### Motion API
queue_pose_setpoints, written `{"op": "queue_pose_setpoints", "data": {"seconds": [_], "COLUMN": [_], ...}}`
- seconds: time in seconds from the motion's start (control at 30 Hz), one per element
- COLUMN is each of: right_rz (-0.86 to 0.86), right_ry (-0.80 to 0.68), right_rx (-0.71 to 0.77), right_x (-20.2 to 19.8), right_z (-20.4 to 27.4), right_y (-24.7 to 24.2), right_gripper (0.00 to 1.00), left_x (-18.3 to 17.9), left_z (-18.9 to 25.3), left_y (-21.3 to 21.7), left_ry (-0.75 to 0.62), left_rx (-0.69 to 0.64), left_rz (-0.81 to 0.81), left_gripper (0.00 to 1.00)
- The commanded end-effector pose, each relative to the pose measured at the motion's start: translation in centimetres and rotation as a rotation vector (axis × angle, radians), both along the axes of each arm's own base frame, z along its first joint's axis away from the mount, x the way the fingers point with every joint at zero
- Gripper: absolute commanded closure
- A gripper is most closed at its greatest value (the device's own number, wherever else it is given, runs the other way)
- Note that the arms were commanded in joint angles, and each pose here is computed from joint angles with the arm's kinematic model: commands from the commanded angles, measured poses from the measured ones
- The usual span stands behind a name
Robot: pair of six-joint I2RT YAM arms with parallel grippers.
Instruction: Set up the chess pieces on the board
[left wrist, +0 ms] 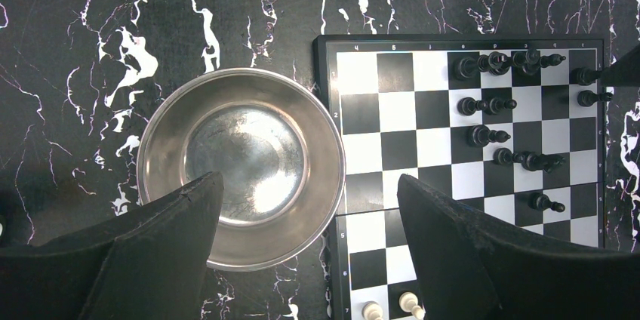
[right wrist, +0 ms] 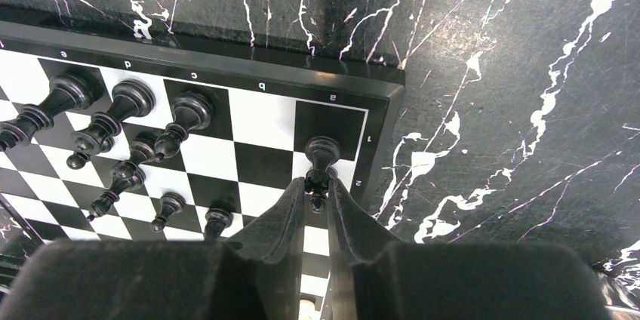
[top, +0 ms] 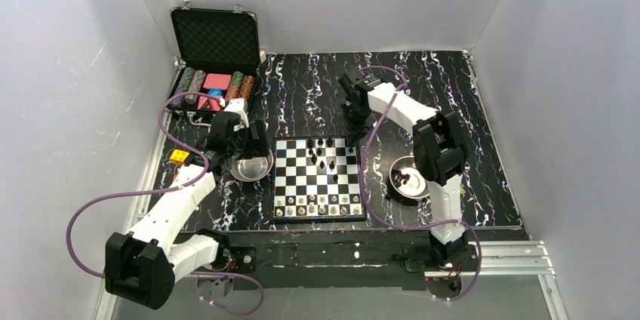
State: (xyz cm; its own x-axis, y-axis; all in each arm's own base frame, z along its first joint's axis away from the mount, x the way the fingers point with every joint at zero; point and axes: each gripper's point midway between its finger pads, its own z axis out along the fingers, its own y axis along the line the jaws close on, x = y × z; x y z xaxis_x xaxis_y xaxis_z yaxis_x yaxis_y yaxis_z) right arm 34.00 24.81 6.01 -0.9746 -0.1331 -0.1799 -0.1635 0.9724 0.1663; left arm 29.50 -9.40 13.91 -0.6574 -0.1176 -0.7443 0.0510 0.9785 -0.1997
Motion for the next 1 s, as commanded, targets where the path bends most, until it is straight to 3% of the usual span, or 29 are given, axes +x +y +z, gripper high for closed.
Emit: {"op": "queue_pose_setpoints", "data": {"seconds": [0.0,0.23,0.97], "right_rz": [-0.001,-0.014,-0.022], "right_ry": [-0.005,-0.044,-0.060], "right_rx": [-0.012,-0.036,-0.012], "right_x": [0.2,1.0,1.9], "right_z": [0.2,0.5,0.8], "right_y": [-0.3,-0.7,0.0], "right_gripper": [0.81,0.86,0.87], "left_x": [0.3,0.3,0.4], "left_z": [0.6,0.6,0.6], "left_y": [0.0,0.0,0.1], "left_ry": [-0.021,-0.021,-0.022], "left_rx": [-0.006,-0.004,-0.002], "left_rz": [-0.004,-0.003,0.000], "left_gripper": [0.15,0.14,0.14]}}
